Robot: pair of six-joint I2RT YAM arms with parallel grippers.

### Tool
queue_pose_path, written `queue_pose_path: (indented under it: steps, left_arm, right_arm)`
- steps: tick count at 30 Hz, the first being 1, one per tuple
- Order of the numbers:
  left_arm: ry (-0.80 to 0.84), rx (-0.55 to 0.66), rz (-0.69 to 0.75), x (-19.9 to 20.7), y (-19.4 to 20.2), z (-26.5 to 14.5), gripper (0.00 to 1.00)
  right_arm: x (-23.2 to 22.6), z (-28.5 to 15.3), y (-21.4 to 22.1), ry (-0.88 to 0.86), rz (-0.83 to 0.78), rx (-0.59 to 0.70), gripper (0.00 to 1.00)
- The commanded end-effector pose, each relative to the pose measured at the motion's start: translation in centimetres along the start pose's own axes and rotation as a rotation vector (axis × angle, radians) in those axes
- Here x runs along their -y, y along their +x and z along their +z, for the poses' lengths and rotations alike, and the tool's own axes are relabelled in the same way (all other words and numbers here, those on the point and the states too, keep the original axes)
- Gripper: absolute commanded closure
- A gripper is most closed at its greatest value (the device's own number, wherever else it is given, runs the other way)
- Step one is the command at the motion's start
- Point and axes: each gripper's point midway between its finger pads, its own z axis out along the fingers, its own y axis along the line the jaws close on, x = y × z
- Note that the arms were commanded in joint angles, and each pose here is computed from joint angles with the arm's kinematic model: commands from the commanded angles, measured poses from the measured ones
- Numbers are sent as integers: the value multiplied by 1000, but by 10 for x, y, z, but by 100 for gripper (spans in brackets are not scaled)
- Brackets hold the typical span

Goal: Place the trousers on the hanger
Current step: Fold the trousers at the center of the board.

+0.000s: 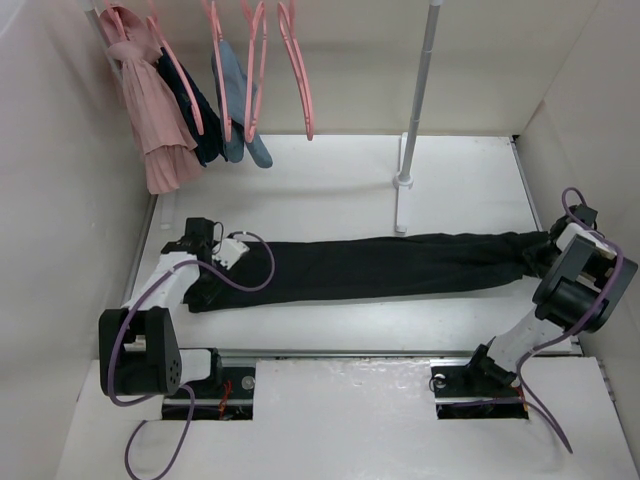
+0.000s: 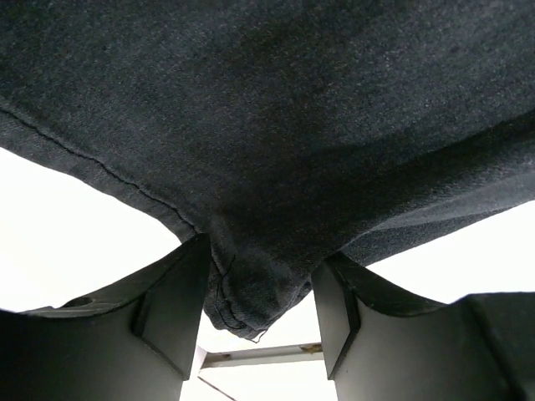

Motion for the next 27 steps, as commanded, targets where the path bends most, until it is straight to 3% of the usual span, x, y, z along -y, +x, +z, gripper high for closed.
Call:
queue_pose_path:
  steps: [1, 6, 10, 12, 14, 19, 24, 27]
  left_arm:
    - [-20, 57, -45, -10, -14, -10, 52]
    - [-16, 115, -68, -18, -33, -20, 50]
    - [-3, 160, -102, -23, -50, -24, 50]
    - [10, 190, -101, -25, -59, -27, 50]
    - [44, 202, -96, -19, -66, -30, 50]
    - [159, 236, -42, 4, -73, -35, 43]
    - [135, 239, -6, 9, -72, -31, 41]
    - [124, 278, 24, 15, -92, -29, 41]
  right_arm:
    - [-3, 5, -18, -23, -16, 82, 100]
    - [-42, -59, -47, -89, -93, 297, 100]
    - [-87, -162, -66, -88, -178, 580, 100]
    - [-101, -206, -71, -71, -183, 709, 100]
    - [-119, -276, -84, -141, -143, 855, 100]
    - [-126, -328, -80, -178, -165, 964, 100]
    - [-130, -361, -58, -157, -206, 1054, 100]
    - [-130, -382, -51, -141, -220, 1112, 100]
